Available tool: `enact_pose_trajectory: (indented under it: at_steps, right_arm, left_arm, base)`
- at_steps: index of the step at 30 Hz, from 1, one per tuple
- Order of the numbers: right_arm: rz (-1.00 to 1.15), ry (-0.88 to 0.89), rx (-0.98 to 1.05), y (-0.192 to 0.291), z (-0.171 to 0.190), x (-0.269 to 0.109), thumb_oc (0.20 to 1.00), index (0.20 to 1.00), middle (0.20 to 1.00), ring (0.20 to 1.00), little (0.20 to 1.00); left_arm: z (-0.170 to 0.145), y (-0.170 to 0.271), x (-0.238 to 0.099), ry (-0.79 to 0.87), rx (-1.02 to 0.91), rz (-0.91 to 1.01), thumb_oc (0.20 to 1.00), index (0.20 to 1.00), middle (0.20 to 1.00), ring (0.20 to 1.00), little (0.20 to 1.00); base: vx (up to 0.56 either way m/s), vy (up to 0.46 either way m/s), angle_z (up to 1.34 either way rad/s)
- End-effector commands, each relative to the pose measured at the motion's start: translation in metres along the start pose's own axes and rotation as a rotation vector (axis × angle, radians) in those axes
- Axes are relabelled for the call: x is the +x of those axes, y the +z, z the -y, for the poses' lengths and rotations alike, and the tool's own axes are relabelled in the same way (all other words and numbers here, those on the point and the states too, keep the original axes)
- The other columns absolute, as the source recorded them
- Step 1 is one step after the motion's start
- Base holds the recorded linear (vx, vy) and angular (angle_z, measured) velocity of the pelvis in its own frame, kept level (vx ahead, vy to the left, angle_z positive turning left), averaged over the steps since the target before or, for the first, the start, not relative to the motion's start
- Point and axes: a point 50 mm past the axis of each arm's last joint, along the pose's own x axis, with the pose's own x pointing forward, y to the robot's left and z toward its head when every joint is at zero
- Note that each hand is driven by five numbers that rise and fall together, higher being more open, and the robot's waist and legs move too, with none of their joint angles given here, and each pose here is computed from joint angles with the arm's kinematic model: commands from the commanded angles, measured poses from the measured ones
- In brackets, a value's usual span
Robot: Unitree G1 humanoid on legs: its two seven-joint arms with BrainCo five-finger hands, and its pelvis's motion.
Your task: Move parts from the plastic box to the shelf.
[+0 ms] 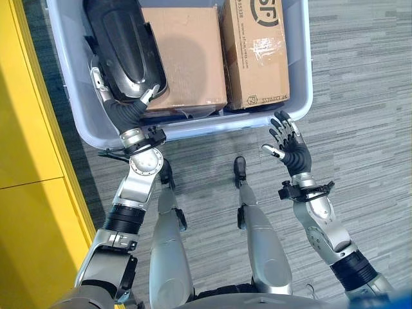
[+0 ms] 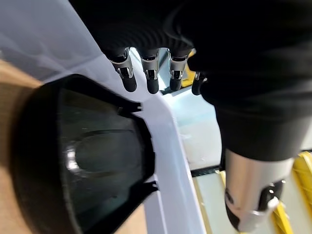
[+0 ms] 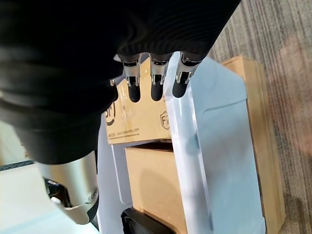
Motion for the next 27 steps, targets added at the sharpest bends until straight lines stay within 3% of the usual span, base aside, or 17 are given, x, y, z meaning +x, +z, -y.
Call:
enact_pose_trajectory:
  at_steps: [1, 12, 27]
  right_arm:
    - [0.145, -0.032, 0.021, 0.028, 0.009, -0.001, 1.000, 1.000, 1.000, 1.000, 1.000]
    - [0.153, -0.027, 0.028, 0.031, 0.010, -0.001, 1.000, 1.000, 1.000, 1.000, 1.000]
    - [0.151, -0.025, 0.011, 0.033, 0.011, 0.000, 1.000, 1.000, 1.000, 1.000, 1.000]
  left_arm:
    - [-0.021, 0.010, 0.020, 0.109, 0.014, 0.088, 1.000, 1.000, 1.000, 1.000, 1.000]
    - [-0.037, 0.017, 0.018, 0.183, 0.014, 0.136, 1.000, 1.000, 1.000, 1.000, 1.000]
    - [-0.031, 0.006, 0.021, 0.141, 0.035, 0.077, 1.000, 1.000, 1.000, 1.000, 1.000]
  base:
    - [0.00, 0.000, 0.00]
    - [0.00, 0.000, 0.01]
    - [0.00, 0.000, 0.01]
